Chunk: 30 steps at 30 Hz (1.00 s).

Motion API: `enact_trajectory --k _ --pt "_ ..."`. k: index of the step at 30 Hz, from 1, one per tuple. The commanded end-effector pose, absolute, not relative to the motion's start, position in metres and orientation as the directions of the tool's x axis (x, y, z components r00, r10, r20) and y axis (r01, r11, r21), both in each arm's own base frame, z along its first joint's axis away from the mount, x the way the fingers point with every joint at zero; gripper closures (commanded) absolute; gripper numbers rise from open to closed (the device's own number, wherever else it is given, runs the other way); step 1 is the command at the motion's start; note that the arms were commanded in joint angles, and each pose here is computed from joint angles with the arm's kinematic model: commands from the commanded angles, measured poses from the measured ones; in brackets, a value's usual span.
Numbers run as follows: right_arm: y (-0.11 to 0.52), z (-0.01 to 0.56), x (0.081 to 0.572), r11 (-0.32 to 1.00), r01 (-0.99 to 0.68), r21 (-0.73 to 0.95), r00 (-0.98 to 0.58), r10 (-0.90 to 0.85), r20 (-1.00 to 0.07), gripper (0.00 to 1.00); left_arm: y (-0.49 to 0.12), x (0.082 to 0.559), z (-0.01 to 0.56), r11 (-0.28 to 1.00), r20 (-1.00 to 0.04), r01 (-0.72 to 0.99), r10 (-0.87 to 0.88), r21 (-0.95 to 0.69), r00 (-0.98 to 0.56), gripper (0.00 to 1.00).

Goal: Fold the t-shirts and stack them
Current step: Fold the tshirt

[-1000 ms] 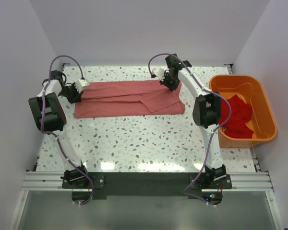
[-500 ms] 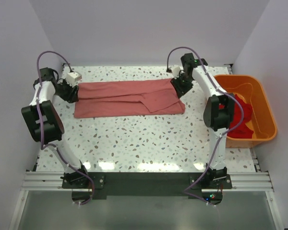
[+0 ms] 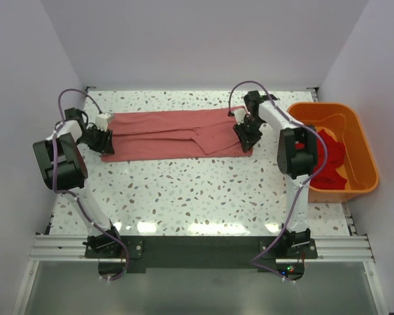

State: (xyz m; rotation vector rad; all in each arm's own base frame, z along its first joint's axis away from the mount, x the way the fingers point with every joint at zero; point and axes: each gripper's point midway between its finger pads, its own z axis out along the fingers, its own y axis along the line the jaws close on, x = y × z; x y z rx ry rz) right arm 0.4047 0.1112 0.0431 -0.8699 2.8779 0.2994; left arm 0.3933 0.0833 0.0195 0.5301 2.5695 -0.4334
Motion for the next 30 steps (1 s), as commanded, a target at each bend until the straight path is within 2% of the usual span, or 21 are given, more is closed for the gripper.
enact_trajectory --k 1,2,5,9,13,16,18,19,20,21,24,26,27,29,30 --pt "0.102 0.027 0.404 0.834 -0.540 0.113 -0.840 -0.525 -0.136 0.70 0.094 0.365 -0.019 0.913 -0.384 0.361 0.269 -0.190 -0.883 0.56" --pt "0.098 0.025 0.403 0.837 -0.538 0.100 -0.841 -0.527 -0.122 0.80 0.097 0.358 -0.024 0.917 -0.355 0.353 0.273 -0.184 -0.894 0.57" --pt "0.092 0.023 0.398 0.836 -0.542 0.090 -0.840 -0.534 -0.096 1.00 0.102 0.339 -0.031 0.925 -0.301 0.347 0.291 -0.155 -0.908 0.60" --pt "0.089 0.037 0.379 0.824 -0.558 0.099 -0.830 -0.552 -0.083 1.00 0.112 0.317 -0.023 0.933 -0.275 0.336 0.293 -0.125 -0.916 0.65" --pt "0.089 0.053 0.356 0.812 -0.567 0.134 -0.823 -0.561 -0.088 1.00 0.110 0.297 -0.008 0.924 -0.285 0.368 0.327 -0.103 -0.901 0.66" --pt "0.098 0.065 0.342 0.800 -0.569 0.193 -0.822 -0.560 -0.101 1.00 0.099 0.297 0.012 0.900 -0.347 0.420 0.359 -0.117 -0.866 0.64" --pt "0.102 0.077 0.340 0.797 -0.565 0.211 -0.824 -0.553 -0.120 1.00 0.084 0.303 0.029 0.873 -0.416 0.458 0.359 -0.166 -0.836 0.59" --pt "0.106 0.083 0.339 0.791 -0.566 0.231 -0.824 -0.550 -0.135 0.87 0.081 0.316 0.049 0.853 -0.476 0.500 0.381 -0.149 -0.793 0.56" --pt "0.107 0.091 0.344 0.792 -0.566 0.228 -0.824 -0.544 -0.157 0.78 0.063 0.320 0.066 0.818 -0.546 0.536 0.356 -0.210 -0.759 0.51" --pt "0.112 0.101 0.345 0.790 -0.564 0.241 -0.826 -0.532 -0.188 0.66 0.055 0.334 0.088 0.790 -0.610 0.585 0.376 -0.182 -0.698 0.49" --pt "0.119 0.118 0.355 0.789 -0.563 0.244 -0.823 -0.507 -0.257 0.51 0.005 0.357 0.122 0.678 -0.737 0.720 0.408 -0.151 -0.539 0.44" --pt "0.123 0.123 0.366 0.790 -0.561 0.249 -0.821 -0.493 -0.288 0.51 -0.028 0.371 0.140 0.598 -0.800 0.799 0.449 -0.062 -0.398 0.44" --pt "0.124 0.122 0.369 0.797 -0.549 0.251 -0.829 -0.480 -0.288 0.51 -0.062 0.372 0.146 0.516 -0.822 0.856 0.476 -0.027 -0.313 0.45" --pt "0.123 0.112 0.381 0.814 -0.526 0.245 -0.843 -0.462 -0.276 0.56 -0.099 0.378 0.157 0.423 -0.866 0.903 0.477 0.080 -0.147 0.45" --pt "0.123 0.101 0.385 0.823 -0.505 0.259 -0.858 -0.447 -0.253 0.58 -0.136 0.368 0.154 0.321 -0.869 0.940 0.492 0.119 -0.058 0.45"
